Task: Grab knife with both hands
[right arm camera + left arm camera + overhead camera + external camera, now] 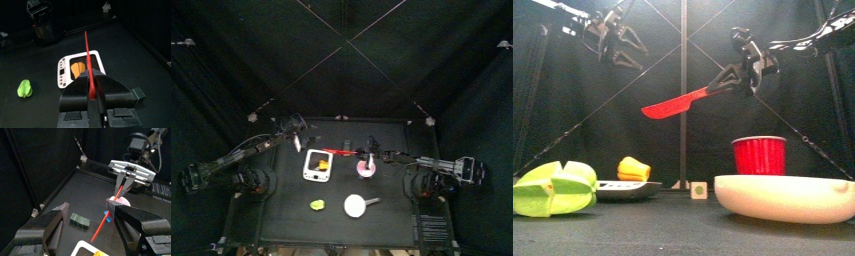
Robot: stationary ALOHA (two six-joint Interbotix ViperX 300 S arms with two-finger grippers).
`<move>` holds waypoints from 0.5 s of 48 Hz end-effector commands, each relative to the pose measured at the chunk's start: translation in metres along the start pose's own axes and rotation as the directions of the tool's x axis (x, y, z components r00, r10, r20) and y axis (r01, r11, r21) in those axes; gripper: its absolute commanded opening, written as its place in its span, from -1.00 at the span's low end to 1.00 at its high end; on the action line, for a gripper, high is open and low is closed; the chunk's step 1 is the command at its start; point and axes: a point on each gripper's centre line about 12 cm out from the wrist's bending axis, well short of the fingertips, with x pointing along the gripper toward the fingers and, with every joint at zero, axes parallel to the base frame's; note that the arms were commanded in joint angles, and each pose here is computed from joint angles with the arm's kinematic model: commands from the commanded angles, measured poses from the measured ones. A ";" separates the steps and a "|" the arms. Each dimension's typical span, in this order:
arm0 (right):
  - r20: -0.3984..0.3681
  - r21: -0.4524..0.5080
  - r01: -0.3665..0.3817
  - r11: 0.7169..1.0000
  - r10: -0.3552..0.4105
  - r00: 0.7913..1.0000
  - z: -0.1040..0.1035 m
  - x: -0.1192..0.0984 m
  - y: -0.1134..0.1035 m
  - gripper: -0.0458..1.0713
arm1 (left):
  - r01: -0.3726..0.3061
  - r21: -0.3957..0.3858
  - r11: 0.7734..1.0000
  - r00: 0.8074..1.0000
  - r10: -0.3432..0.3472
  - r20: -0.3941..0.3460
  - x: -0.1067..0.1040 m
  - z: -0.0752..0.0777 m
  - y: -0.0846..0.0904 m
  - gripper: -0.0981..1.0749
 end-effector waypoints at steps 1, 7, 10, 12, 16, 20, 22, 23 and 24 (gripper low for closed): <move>0.045 -0.002 -0.001 1.000 0.001 0.999 0.015 -0.004 0.001 -0.52 | 0.062 -0.019 0.998 0.998 -0.062 0.007 0.007 0.009 0.013 0.80; 0.027 -0.004 -0.002 1.000 0.002 1.000 0.007 -0.005 0.001 -0.52 | 0.221 0.042 0.974 0.974 -0.222 0.030 0.006 -0.011 0.018 0.80; 0.026 -0.012 -0.006 1.000 0.007 1.000 0.006 -0.007 0.003 -0.52 | 0.273 0.082 0.959 0.957 -0.279 0.076 0.003 -0.023 0.019 0.80; 0.028 -0.016 -0.007 1.000 0.007 1.000 0.007 -0.008 0.003 -0.52 | 0.289 0.117 0.950 0.947 -0.301 0.112 0.001 -0.031 0.018 0.80; 0.035 -0.014 -0.011 1.000 0.012 0.999 0.008 -0.009 0.004 -0.52 | 0.268 0.189 0.945 0.940 -0.300 0.165 0.000 -0.053 0.018 0.80; 0.043 -0.019 -0.018 1.000 0.019 0.999 0.011 -0.008 0.005 -0.52 | 0.251 0.248 0.935 0.939 -0.298 0.171 0.001 -0.074 0.016 0.80; 0.048 -0.020 -0.025 0.999 0.026 0.999 0.012 -0.008 0.007 -0.52 | 0.256 0.277 0.926 0.938 -0.307 0.161 0.001 -0.083 0.013 0.80; 0.051 -0.022 -0.029 0.999 0.030 0.998 0.013 -0.007 0.008 -0.52 | 0.262 0.287 0.921 0.936 -0.314 0.155 0.001 -0.087 0.011 0.79; 0.054 -0.024 -0.033 0.999 0.035 0.998 0.014 -0.007 0.009 -0.52 | 0.266 0.292 0.919 0.936 -0.319 0.151 0.001 -0.090 0.010 0.79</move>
